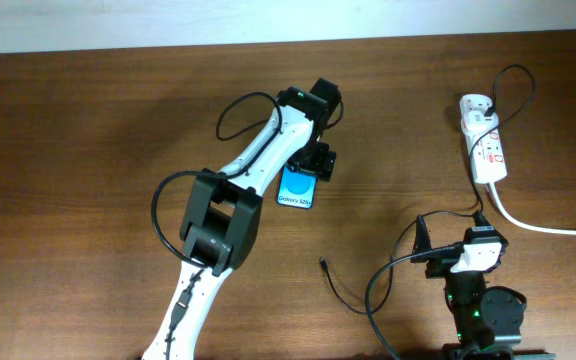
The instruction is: Plug charger to phone and switch on socket
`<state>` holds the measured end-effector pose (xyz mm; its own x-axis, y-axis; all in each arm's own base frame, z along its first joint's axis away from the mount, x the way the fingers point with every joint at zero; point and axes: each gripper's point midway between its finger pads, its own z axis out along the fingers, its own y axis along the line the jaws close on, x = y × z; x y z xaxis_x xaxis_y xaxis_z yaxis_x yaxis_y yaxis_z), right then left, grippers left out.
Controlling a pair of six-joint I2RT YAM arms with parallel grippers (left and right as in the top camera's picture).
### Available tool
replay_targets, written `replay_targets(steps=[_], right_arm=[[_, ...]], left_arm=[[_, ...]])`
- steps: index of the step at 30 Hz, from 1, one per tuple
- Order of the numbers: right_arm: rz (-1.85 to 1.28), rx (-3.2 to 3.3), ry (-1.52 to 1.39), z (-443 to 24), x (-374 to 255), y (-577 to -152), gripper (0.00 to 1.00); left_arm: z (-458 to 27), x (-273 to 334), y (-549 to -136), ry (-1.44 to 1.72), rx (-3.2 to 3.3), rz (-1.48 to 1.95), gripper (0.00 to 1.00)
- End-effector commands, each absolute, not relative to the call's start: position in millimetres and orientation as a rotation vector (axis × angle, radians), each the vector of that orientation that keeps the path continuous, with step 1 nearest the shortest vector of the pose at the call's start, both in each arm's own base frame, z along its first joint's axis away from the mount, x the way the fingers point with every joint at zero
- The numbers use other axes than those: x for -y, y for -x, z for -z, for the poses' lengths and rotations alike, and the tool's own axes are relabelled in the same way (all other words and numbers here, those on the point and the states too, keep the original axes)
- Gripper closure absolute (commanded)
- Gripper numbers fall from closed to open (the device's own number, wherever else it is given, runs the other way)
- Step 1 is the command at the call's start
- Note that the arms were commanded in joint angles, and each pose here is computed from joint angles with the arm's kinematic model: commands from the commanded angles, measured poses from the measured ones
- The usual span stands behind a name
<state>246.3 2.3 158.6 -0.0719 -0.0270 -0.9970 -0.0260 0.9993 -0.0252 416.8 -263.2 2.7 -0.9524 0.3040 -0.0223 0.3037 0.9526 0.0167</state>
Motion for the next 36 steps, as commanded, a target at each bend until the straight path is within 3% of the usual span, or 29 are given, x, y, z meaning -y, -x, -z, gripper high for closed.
replay_targets(steps=[1, 6, 11, 19, 36], right_arm=[[0.001, -1.648, 0.029, -155.9, -0.9, -246.1, 0.02], [0.001, -1.648, 0.029, -155.9, -0.9, -246.1, 0.02], [0.001, -1.648, 0.029, -155.9, -0.9, -246.1, 0.02], [0.001, -1.648, 0.029, -155.9, -0.9, -246.1, 0.02], [0.001, -1.648, 0.029, -155.9, -0.9, -246.1, 0.02]], left_arm=[[26.0, 261.3, -407.7, -0.461, -3.155, -0.011, 0.04], [26.2, 261.9, -408.9, -0.460, -3.149, -0.009, 0.06], [26.3, 262.5, -409.9, -0.459, -3.145, -0.006, 0.15], [24.0, 263.3, -411.0, -0.458, -3.141, -0.002, 0.17], [-46.3, 276.1, -431.2, -0.446, -3.047, 0.062, 0.20]])
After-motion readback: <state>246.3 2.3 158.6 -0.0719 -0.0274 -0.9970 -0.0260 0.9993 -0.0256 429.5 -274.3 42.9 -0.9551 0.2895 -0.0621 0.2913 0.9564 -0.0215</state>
